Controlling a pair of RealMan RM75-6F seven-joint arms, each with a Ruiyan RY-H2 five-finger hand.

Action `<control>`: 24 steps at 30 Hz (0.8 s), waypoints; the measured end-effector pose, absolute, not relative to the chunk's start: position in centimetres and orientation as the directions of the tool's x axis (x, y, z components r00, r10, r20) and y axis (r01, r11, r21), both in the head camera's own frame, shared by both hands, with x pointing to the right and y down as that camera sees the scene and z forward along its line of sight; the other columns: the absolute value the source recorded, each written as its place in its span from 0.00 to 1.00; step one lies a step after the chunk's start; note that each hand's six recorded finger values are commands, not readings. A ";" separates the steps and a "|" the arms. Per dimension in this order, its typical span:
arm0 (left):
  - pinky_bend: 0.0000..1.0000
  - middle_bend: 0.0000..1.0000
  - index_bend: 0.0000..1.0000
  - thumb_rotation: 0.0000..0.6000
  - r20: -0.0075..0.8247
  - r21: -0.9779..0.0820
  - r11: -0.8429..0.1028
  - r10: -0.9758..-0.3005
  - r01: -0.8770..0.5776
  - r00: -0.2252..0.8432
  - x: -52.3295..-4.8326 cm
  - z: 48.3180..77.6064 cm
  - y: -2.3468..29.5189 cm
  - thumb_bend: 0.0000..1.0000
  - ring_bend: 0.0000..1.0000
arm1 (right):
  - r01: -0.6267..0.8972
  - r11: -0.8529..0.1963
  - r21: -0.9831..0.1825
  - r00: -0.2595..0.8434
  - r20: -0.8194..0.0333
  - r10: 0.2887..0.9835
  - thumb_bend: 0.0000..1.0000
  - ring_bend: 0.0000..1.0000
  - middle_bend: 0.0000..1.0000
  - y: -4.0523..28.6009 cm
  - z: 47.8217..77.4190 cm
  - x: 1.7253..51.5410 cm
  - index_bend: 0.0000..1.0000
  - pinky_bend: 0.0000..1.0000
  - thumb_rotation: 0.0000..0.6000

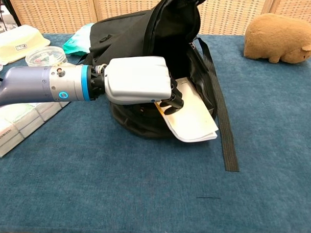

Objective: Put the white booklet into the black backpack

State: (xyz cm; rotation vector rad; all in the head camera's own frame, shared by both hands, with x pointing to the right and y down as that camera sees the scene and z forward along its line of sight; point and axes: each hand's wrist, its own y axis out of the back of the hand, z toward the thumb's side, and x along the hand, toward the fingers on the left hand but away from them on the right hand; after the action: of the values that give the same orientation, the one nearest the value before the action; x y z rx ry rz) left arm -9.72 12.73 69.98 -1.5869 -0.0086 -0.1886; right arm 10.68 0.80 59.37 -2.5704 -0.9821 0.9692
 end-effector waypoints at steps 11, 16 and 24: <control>0.72 0.65 0.81 1.00 0.201 -0.978 0.006 -0.197 0.206 0.960 -10.9 71.1 10.3 0.60 0.60 | 0.497 -0.755 -0.427 0.531 -0.539 0.654 0.59 0.45 0.61 1.2 59.8 11.8 0.65 0.51 1.00; 0.72 0.65 0.81 1.00 0.221 -0.973 0.007 -0.231 0.229 0.947 -11.2 71.4 9.6 0.60 0.60 | 0.496 -0.756 -0.427 0.529 -0.542 0.653 0.60 0.45 0.62 1.2 59.9 11.9 0.65 0.51 1.00; 0.72 0.65 0.80 1.00 0.241 -0.967 0.018 -0.261 0.254 0.935 -11.4 71.7 8.8 0.60 0.58 | 0.497 -0.758 -0.423 0.528 -0.545 0.651 0.60 0.46 0.62 1.3 59.9 11.8 0.65 0.51 1.00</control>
State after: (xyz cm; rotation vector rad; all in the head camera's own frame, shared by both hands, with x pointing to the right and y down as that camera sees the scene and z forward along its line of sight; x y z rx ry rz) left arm -11.41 8.83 71.70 -1.5006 0.0056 -0.4003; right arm 11.82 1.29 59.94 -2.5518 -0.9726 1.0463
